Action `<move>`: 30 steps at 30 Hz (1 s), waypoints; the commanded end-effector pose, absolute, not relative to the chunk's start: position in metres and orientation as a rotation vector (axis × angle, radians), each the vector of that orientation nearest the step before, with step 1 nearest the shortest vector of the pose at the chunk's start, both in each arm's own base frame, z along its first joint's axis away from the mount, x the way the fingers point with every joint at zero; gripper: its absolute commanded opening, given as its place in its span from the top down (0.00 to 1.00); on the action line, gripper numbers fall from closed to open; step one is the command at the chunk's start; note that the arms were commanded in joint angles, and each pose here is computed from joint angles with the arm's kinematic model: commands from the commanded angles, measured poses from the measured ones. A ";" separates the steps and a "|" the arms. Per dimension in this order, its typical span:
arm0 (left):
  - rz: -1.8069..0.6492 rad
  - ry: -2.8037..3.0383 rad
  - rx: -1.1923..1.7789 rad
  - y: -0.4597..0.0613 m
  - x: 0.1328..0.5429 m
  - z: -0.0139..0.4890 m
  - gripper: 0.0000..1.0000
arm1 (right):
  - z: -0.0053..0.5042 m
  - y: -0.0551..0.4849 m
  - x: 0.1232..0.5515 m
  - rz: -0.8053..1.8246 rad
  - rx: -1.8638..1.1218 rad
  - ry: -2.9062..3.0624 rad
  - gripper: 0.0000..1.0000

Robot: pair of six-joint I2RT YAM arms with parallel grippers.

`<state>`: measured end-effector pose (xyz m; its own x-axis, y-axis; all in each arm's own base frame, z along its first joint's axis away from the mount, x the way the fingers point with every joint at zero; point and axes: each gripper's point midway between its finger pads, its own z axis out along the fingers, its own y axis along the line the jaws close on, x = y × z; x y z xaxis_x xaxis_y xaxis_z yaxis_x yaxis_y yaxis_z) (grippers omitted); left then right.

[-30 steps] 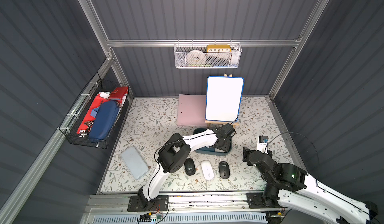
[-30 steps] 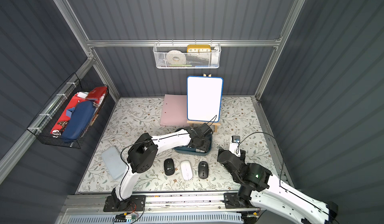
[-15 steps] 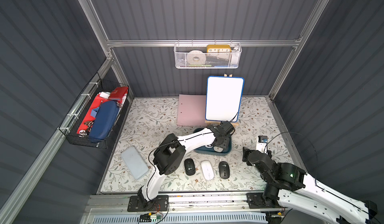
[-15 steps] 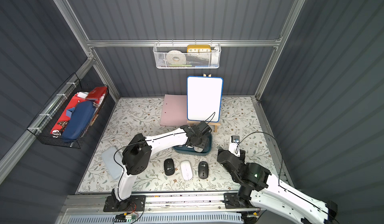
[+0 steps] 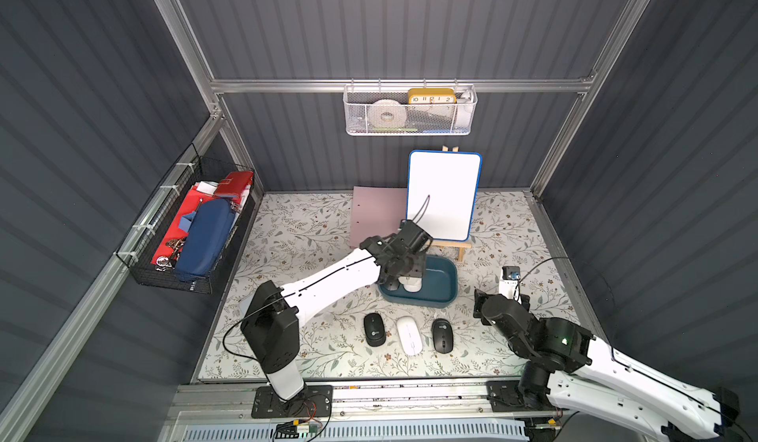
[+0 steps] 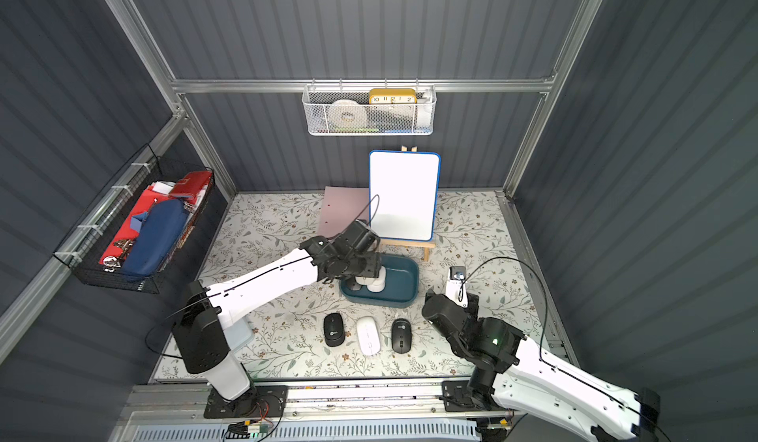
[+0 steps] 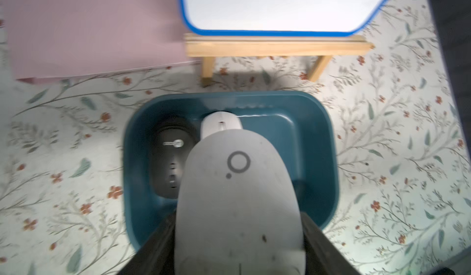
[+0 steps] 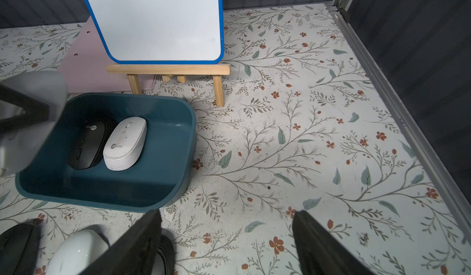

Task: Take out the mouse from the storage box
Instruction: Place the mouse at the center of the board.

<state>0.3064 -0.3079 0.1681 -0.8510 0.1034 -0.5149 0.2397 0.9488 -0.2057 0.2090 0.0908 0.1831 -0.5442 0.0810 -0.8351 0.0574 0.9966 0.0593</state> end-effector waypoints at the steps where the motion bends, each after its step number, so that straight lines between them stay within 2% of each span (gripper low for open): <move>1: -0.218 2.630 0.088 -0.247 0.308 0.160 0.41 | 0.184 0.096 0.212 0.046 0.104 2.148 0.15; 7: -0.084 2.723 -0.146 -0.165 0.305 0.136 0.40 | 0.180 0.103 0.214 0.062 0.099 2.164 0.15; 10: -0.102 2.749 -0.267 -0.139 0.304 0.121 0.40 | 0.177 0.106 0.214 0.077 0.101 2.173 0.15; 21: -0.212 2.803 -0.412 -0.120 0.314 0.054 0.41 | 0.174 0.113 0.216 0.081 0.090 2.194 0.15; 30: -0.219 2.830 -0.403 -0.123 0.317 0.026 0.41 | 0.169 0.115 0.216 0.084 0.094 2.208 0.15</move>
<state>0.3124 -0.1161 0.0301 -0.9219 -0.3039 -0.2403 -0.2747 0.9501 -0.1480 0.2151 0.1150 0.1680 -0.5961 0.0800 -0.7989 0.0243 0.9964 0.0816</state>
